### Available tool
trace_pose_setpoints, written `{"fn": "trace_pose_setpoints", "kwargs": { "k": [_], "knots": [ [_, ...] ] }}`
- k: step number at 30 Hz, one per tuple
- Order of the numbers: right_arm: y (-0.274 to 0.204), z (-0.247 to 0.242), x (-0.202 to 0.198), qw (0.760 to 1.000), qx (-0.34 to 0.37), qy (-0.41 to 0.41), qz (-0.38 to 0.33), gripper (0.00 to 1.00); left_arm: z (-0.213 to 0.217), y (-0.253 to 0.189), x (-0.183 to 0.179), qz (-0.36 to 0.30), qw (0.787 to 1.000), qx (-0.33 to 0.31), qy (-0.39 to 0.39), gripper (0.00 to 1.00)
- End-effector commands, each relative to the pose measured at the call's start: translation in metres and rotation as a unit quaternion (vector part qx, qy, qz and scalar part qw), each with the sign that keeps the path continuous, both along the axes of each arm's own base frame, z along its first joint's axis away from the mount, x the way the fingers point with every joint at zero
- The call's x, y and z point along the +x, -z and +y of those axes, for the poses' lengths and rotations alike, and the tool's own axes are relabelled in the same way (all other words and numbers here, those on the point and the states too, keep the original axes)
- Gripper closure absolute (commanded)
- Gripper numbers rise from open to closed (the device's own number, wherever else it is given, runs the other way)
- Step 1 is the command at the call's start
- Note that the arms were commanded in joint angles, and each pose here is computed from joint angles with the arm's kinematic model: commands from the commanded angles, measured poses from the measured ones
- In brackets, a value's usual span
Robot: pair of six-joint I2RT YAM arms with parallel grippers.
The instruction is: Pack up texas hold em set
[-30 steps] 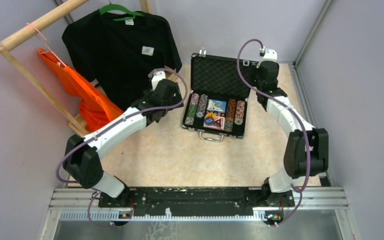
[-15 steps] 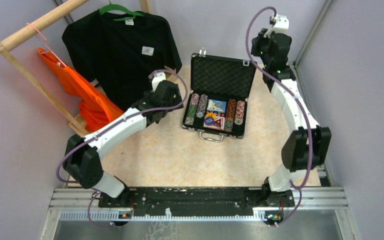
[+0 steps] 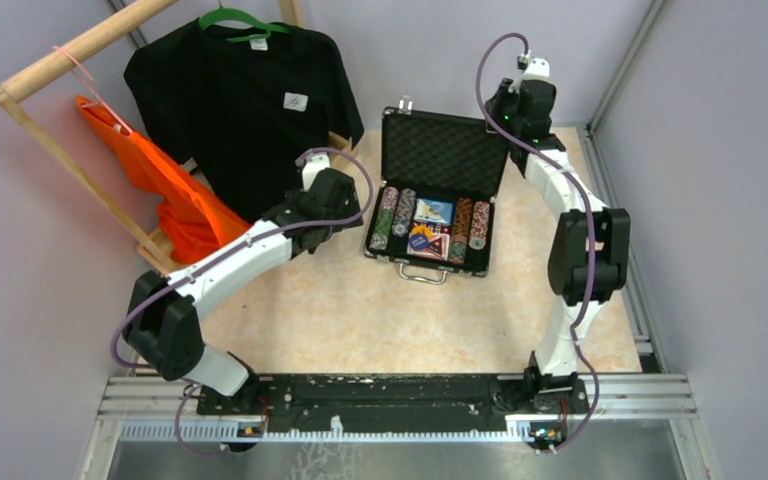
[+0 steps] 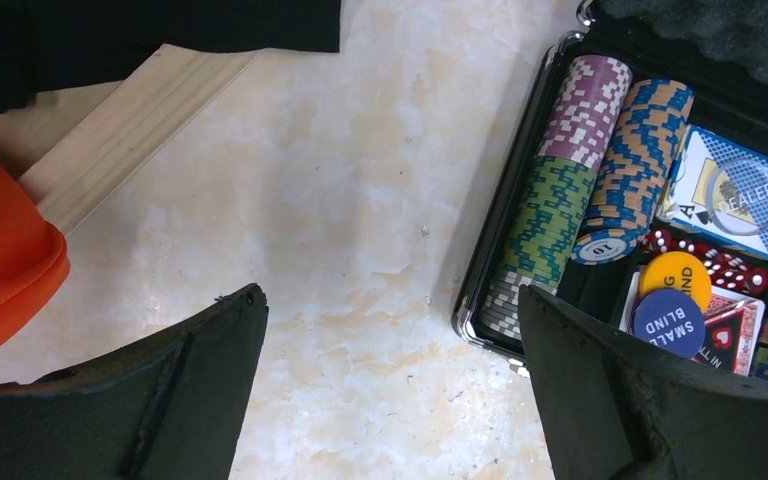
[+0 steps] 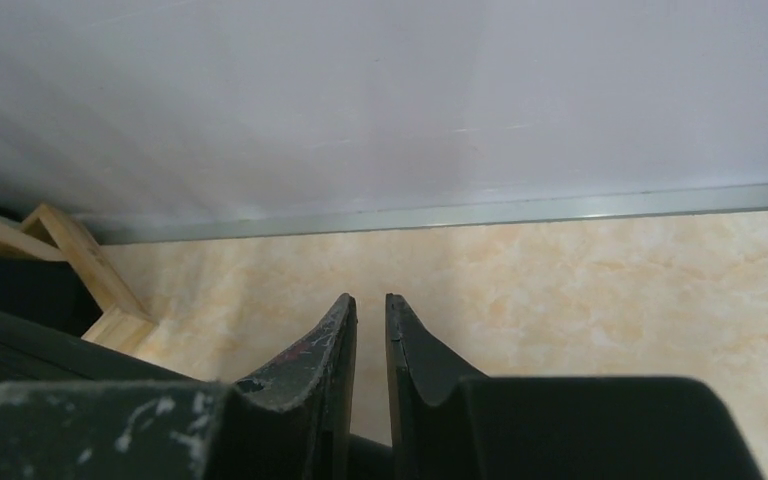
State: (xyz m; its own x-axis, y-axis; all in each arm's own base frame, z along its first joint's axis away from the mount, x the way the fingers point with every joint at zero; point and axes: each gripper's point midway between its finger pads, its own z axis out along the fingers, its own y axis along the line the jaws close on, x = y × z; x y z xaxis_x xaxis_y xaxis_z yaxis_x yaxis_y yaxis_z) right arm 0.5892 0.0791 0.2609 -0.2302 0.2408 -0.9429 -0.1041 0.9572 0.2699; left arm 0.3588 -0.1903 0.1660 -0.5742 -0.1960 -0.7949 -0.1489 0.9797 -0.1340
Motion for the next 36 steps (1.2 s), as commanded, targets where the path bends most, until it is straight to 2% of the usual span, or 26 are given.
{"fn": "trace_pose_setpoints", "kwargs": {
  "k": [1, 7, 12, 21, 26, 31, 36],
  "knots": [
    [-0.012, 0.015, -0.022, 0.999, 0.019, -0.039, -0.005, 0.83, 0.005, -0.004, -0.005, -0.004, 1.0, -0.013, -0.006, 0.01],
    [-0.017, 0.047, -0.067, 0.99, 0.064, -0.12, 0.034, 0.83, 0.003, -0.002, -0.01, -0.004, 1.0, -0.027, 0.0, 0.01],
    [-0.01, 0.06, -0.108, 0.987, 0.06, -0.139, 0.056, 0.83, 0.003, 0.0, -0.015, -0.005, 0.999, -0.036, 0.008, 0.01],
    [-0.052, 0.07, -0.185, 0.984, 0.061, -0.169, 0.017, 0.83, 0.004, 0.001, -0.024, -0.007, 0.998, -0.052, 0.018, 0.01],
    [-0.075, 0.058, -0.211, 0.987, 0.062, -0.149, -0.017, 0.82, 0.005, 0.002, -0.028, -0.01, 0.998, -0.061, 0.019, 0.01],
    [-0.047, 0.053, -0.229, 0.988, 0.072, -0.136, 0.002, 0.8, 0.007, 0.006, -0.027, -0.016, 0.998, -0.059, 0.014, 0.01],
    [0.001, 0.059, -0.258, 0.99, 0.065, -0.128, 0.017, 0.8, 0.0, 0.021, -0.016, -0.025, 0.998, -0.058, 0.018, 0.01]
  ]
}}
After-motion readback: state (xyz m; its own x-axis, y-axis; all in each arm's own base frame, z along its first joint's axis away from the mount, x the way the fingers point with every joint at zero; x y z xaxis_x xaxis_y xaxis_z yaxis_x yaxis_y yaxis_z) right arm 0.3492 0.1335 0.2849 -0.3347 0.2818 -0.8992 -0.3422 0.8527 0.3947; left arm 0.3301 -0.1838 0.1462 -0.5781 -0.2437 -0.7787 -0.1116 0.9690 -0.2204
